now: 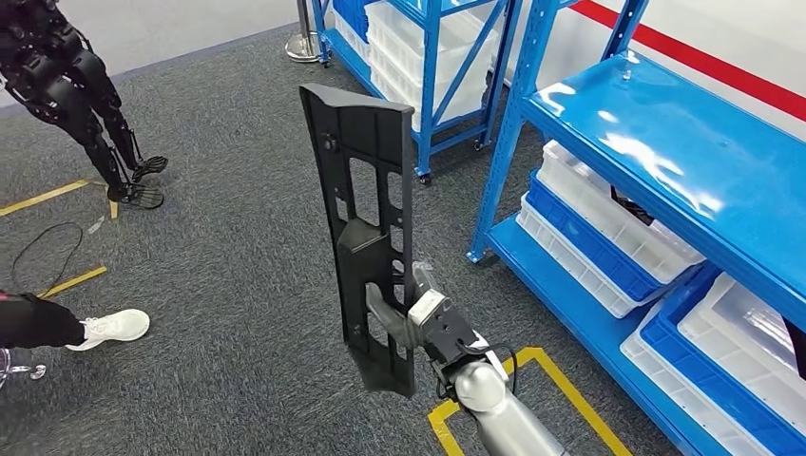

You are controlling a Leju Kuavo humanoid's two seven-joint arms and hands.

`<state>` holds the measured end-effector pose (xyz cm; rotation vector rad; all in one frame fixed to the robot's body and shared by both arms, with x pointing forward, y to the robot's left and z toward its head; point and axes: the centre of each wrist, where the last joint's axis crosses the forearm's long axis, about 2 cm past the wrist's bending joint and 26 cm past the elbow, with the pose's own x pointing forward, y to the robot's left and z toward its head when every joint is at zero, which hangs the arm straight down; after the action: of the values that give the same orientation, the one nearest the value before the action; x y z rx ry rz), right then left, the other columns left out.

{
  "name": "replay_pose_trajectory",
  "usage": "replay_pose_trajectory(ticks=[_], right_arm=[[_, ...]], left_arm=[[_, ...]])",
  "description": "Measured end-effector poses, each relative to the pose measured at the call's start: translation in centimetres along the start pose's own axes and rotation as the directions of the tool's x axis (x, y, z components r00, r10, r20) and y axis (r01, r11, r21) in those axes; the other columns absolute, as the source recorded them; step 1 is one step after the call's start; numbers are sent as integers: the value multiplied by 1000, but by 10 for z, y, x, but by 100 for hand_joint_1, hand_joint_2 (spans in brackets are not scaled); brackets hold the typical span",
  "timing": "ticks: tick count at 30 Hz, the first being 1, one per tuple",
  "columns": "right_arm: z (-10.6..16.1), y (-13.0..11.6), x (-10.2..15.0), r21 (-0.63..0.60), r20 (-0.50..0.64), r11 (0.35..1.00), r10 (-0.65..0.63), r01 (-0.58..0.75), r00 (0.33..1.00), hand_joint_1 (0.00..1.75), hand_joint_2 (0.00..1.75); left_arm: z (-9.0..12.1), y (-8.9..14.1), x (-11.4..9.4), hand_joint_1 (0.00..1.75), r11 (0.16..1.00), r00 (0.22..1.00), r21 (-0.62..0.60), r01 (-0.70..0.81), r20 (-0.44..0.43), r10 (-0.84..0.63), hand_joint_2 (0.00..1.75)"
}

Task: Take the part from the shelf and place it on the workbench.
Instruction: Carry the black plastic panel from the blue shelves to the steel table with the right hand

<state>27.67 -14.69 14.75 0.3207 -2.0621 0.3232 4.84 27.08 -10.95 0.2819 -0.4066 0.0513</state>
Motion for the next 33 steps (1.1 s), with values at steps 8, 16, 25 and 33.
replay_pose_trajectory(ticks=[8, 16, 25, 33], right_arm=[[27, -6, 2, -26, 15, 999, 40, -40, 999, 175, 175], [49, 0, 10, -17, 80, 998, 69, -68, 994, 175, 175], [58, -2, 11, -10, 82, 998, 58, -58, 995, 175, 175], [56, 3, 8, 55, 124, 998, -27, 20, 992, 175, 175]], left_arm=[[3, -9, 2, 0, 1000, 1000, -10, -2, -7, 2, 175], [3, -9, 2, 0, 998, 998, -11, 56, 4, -55, 175], [0, -2, 3, 0, 999, 999, 7, 44, 30, -44, 175], [-2, 3, 5, 0, 998, 999, 47, 33, 35, -35, 175]])
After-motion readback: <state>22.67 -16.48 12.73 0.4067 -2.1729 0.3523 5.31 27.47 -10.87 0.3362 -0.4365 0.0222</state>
